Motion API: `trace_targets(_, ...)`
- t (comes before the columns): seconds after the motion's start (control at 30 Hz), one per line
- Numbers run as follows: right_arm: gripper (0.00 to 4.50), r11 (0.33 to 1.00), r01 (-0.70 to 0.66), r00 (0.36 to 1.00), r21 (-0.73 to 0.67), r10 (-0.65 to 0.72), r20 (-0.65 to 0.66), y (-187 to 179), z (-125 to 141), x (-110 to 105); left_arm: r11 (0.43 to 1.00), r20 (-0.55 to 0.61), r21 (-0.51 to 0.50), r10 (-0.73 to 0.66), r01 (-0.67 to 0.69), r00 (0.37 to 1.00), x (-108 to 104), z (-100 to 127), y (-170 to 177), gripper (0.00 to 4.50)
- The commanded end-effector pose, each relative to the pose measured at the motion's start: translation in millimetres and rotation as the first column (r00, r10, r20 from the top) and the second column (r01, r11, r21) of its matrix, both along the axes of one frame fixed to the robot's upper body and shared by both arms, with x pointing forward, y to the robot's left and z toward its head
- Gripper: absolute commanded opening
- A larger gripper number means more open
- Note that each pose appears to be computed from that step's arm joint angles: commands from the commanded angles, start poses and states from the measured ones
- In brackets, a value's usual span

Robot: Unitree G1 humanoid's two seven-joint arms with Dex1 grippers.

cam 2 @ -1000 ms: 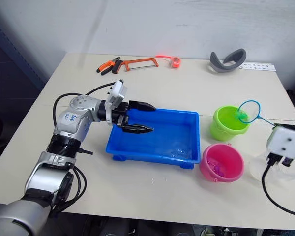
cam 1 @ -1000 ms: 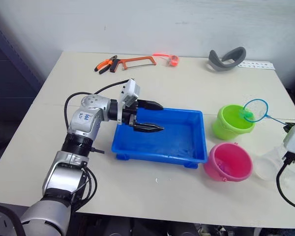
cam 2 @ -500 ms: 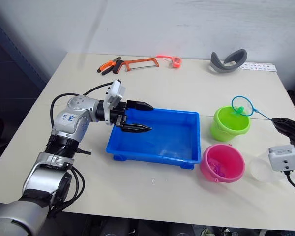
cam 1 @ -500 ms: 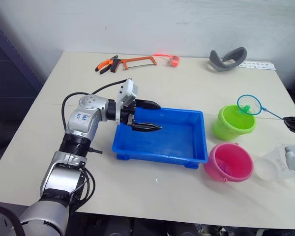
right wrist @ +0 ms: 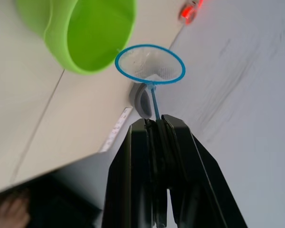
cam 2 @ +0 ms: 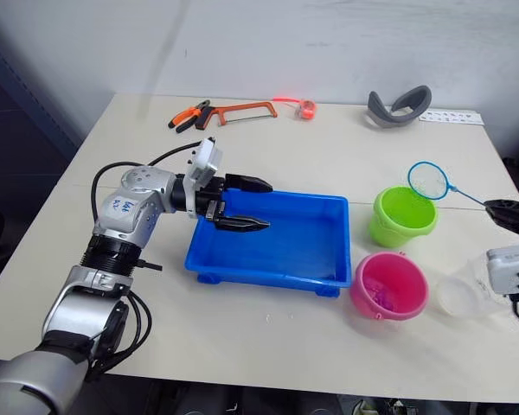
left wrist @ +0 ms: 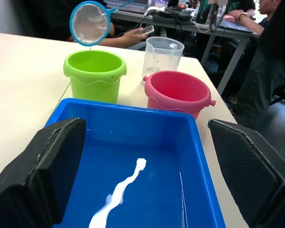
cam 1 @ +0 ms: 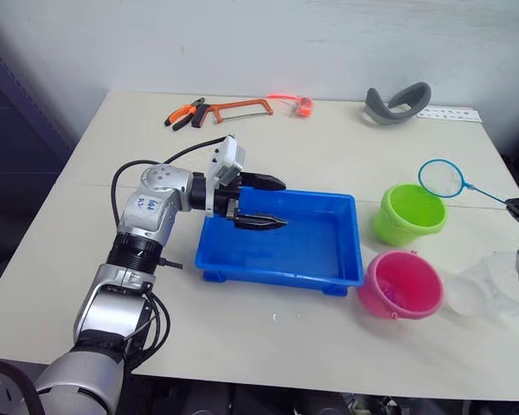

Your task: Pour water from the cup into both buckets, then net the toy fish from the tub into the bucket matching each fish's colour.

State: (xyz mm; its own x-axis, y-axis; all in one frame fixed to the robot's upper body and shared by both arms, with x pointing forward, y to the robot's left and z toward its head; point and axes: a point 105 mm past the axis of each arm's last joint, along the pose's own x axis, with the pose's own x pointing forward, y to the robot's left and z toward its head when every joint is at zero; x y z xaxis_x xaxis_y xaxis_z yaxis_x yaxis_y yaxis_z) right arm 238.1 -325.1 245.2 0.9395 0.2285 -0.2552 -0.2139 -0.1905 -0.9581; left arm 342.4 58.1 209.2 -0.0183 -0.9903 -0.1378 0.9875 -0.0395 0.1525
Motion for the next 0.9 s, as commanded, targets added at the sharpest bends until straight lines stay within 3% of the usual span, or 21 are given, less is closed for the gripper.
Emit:
trace_targets(0.03, 0.00, 0.925, -0.017, 0.999, 0.381, 0.030, -0.028, 22, 19, -4, 0.998, 0.022, -0.004, -0.068, 0.068, 0.997, -13, 12, 4, 4.48)
trace_targets(0.1, 0.00, 0.829, -0.009, 0.995, 0.560, 0.064, -0.078, 34, 23, -6, 0.994, 0.008, 0.015, -0.107, 0.107, 0.994, -21, 13, 11, 4.48)
trace_targets(0.17, 0.00, 0.638, -0.006, 0.973, 0.770, 0.182, -0.143, 59, 27, -12, 0.985, -0.010, 0.057, -0.162, 0.162, 0.987, -34, 14, 24, 4.48)
trace_targets(0.23, 0.00, 0.494, 0.022, 0.922, 0.869, 0.326, -0.209, 87, 26, -21, 0.975, -0.024, 0.112, -0.191, 0.193, 0.981, -43, 12, 37, 4.48)
trace_targets(0.4, 0.00, 0.355, 0.108, 0.749, 0.929, 0.585, -0.311, 143, 8, -48, 0.939, -0.008, 0.283, -0.203, 0.197, 0.979, -58, -11, 65, 4.48)
trace_targets(0.5, 0.00, 0.389, 0.159, 0.629, 0.908, 0.669, -0.396, 168, -15, -65, 0.910, -0.038, 0.366, -0.195, 0.196, 0.980, -71, -22, 84, 4.48)
trace_targets(0.67, 0.00, 0.496, 0.171, 0.554, 0.851, 0.666, -0.499, 184, -65, -75, 0.853, -0.091, 0.471, -0.208, 0.226, 0.974, -96, -36, 105, 4.48)
trace_targets(0.9, 0.00, 0.640, 0.079, 0.564, 0.764, 0.603, -0.564, 191, -127, -66, 0.819, -0.078, 0.542, -0.177, 0.191, 0.981, -101, -48, 122, 4.48)
